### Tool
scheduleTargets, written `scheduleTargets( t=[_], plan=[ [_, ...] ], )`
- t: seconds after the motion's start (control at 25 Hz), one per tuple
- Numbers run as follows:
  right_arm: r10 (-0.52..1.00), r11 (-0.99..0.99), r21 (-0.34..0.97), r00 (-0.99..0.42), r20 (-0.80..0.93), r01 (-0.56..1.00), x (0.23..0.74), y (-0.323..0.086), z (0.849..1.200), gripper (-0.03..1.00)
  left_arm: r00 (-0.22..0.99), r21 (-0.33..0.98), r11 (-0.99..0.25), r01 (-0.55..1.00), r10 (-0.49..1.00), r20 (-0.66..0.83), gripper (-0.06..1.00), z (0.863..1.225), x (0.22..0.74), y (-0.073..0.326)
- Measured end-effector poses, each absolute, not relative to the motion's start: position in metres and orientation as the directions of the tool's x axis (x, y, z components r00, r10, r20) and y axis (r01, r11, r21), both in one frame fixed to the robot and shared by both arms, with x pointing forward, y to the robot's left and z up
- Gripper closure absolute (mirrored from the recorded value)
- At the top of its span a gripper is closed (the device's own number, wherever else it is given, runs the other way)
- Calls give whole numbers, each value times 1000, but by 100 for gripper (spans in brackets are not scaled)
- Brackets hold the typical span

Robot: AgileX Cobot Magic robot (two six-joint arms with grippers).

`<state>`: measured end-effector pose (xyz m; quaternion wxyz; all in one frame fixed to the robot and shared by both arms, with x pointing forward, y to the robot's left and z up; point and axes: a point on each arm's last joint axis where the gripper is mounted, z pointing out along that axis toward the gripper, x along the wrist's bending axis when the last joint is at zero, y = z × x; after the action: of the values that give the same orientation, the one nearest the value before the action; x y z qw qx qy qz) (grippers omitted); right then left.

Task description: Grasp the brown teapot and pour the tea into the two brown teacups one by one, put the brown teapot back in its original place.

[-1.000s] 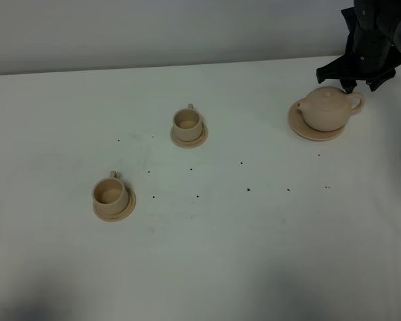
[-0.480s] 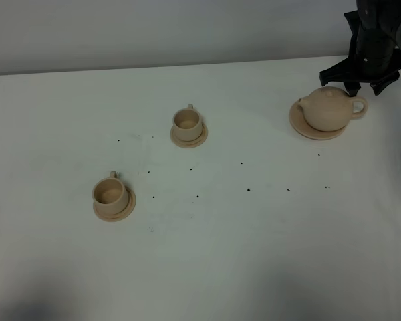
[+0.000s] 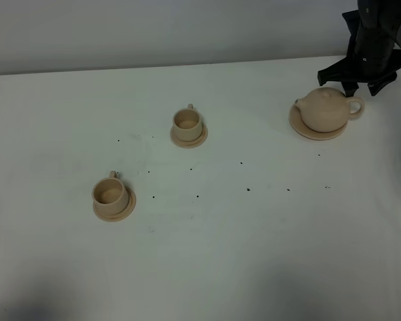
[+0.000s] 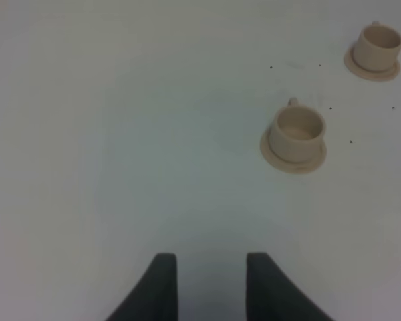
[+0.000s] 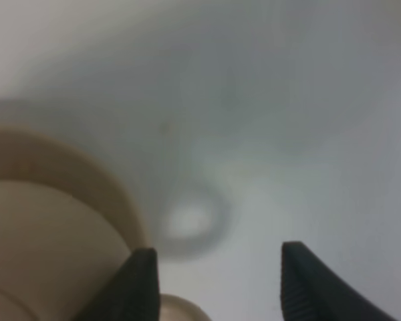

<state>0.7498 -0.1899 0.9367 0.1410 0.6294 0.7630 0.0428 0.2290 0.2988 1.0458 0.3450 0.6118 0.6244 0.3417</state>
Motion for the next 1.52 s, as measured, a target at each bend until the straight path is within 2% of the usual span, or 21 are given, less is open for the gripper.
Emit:
scheduleTargets(
  t=[0.48,0.76,1.52],
  plan=[
    [958,228,236,-175,-226,945,751,-197,938,52,-13,849,18,528,1000,-13,65,1046,229,299],
    [967,204,232,-159,-198,951,753,-210,937,52,-13,849,18,528,1000,-13,65,1046,229,299],
    [974,201,199,-174,-146,959,749,-208,928,52,-13,849,18,528,1000,-13,65,1046,229,299]
  ],
)
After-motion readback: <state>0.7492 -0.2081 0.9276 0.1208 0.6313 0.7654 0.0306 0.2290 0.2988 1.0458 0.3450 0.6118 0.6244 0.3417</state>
